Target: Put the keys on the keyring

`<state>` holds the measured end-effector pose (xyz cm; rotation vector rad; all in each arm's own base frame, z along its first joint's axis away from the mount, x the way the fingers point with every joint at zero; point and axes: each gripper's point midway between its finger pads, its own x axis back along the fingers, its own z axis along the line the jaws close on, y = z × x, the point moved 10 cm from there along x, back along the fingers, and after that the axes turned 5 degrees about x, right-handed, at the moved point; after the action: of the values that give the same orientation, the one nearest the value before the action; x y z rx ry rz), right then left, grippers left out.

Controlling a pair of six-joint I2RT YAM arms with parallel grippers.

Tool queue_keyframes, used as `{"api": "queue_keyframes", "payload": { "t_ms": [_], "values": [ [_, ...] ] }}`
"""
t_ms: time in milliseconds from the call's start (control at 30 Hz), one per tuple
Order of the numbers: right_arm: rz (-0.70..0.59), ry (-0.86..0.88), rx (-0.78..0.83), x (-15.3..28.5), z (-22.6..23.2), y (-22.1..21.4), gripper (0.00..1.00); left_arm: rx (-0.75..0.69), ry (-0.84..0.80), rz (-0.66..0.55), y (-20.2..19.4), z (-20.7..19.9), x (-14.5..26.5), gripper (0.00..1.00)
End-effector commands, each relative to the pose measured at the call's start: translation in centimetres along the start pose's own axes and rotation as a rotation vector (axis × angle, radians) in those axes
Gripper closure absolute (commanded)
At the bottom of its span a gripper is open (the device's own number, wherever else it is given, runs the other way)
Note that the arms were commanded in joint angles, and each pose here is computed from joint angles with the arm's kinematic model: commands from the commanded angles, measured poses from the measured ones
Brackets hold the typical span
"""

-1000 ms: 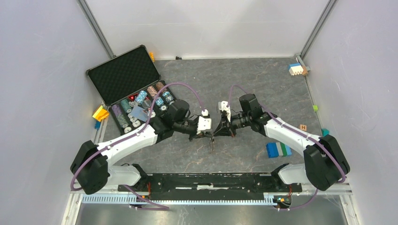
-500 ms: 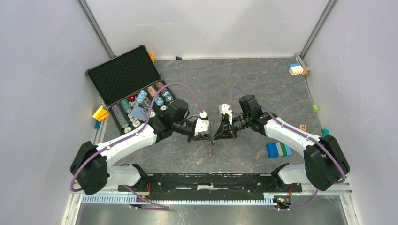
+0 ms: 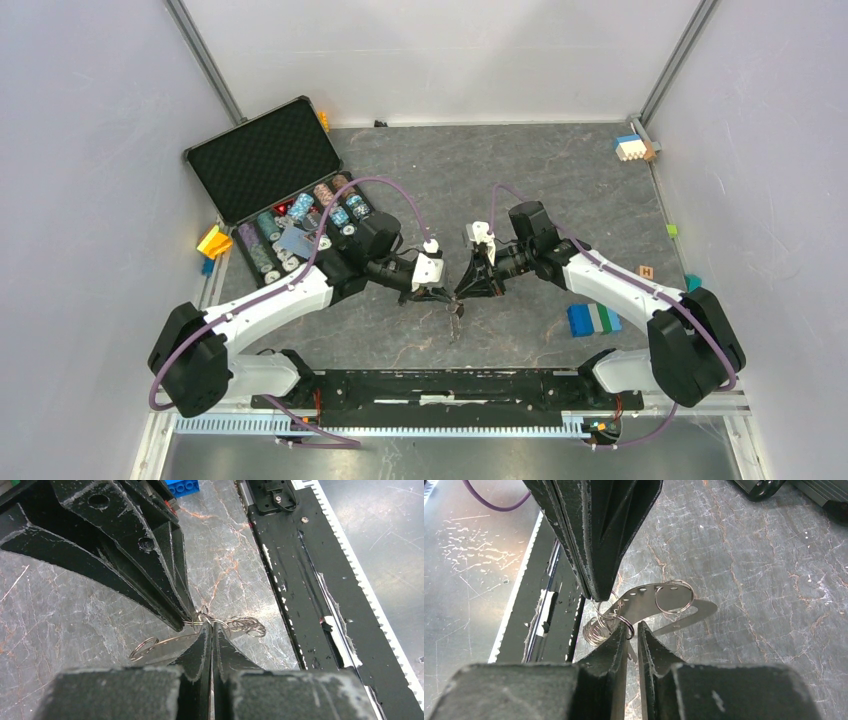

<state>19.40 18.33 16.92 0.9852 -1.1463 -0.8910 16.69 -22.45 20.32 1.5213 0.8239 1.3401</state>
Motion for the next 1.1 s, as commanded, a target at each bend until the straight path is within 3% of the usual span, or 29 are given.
{"api": "queue_keyframes", "payload": {
  "t_ms": [0, 433, 1067],
  "values": [
    [0.005, -0.046, 0.078, 0.7, -0.6, 1.1, 0.82, -0.058, -0.057, -0.064, 1.2, -0.6, 0.3, 0.98],
    [0.035, -0.047, 0.201, 1.9, 0.7, 2.5, 0.73, 0.002, -0.042, -0.113, 1.5, 0.3, 0.7, 0.98],
    [-0.02, -0.028, 0.253, 0.9, 2.0, 4.4, 0.71, 0.071, 0.009, -0.17, 1.9, 1.3, 0.9, 0.98]
  ]
}}
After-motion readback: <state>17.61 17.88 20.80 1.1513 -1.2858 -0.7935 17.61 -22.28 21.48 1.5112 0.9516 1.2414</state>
